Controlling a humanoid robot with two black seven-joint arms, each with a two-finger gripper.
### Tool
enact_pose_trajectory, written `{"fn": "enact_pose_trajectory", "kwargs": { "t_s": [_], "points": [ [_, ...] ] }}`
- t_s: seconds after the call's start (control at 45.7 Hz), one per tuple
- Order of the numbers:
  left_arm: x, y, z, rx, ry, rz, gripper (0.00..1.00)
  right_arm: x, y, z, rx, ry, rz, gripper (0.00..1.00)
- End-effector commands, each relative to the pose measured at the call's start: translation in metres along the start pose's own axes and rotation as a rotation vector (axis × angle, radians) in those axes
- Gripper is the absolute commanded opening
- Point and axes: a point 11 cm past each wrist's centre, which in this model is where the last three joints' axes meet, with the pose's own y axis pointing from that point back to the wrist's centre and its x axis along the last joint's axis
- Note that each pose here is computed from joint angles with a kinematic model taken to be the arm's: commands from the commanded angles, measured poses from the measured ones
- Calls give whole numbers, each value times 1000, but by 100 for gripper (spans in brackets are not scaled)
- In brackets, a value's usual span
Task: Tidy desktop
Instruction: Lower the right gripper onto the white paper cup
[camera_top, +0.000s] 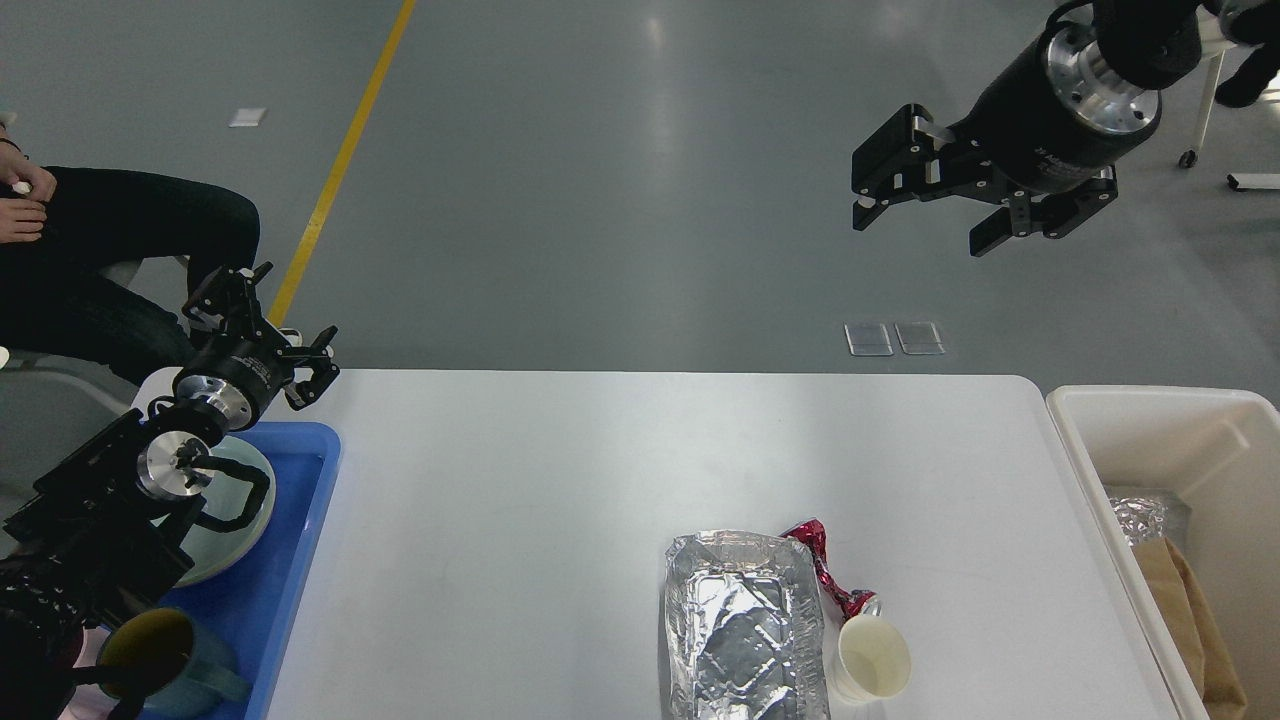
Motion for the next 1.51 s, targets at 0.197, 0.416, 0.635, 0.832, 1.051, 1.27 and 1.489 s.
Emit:
{"fn": "enact_pose_trajectory", "kwargs": {
  "t_s": [0.197, 0.416, 0.635, 0.832, 1.051, 1.27, 1.489],
  "points": [
    [1, 0, 1, -1, -1, 1, 97, -60, -99, 50, -60, -99, -293, 100],
    [0, 0, -1, 1, 1, -1, 97, -131, -198, 67, -107, -144, -450, 100],
    [1, 0, 1, -1, -1, 1, 97, -160, -237, 73, -142, -144, -489, 100],
    [0, 0, 0, 0, 2, -1, 97, -165, -238, 74, -150, -98, -506, 100],
    [0, 0, 0, 0, 2, -1, 97, -174, -240, 76, -158, -77, -542, 100],
    [0, 0, 0, 0, 2, -1, 97, -193, -250, 77, -171, -46, -587, 100],
    [0, 0, 0, 0, 2, -1, 97, -209, -260, 89, -197, -32, -613, 100]
  ]
}}
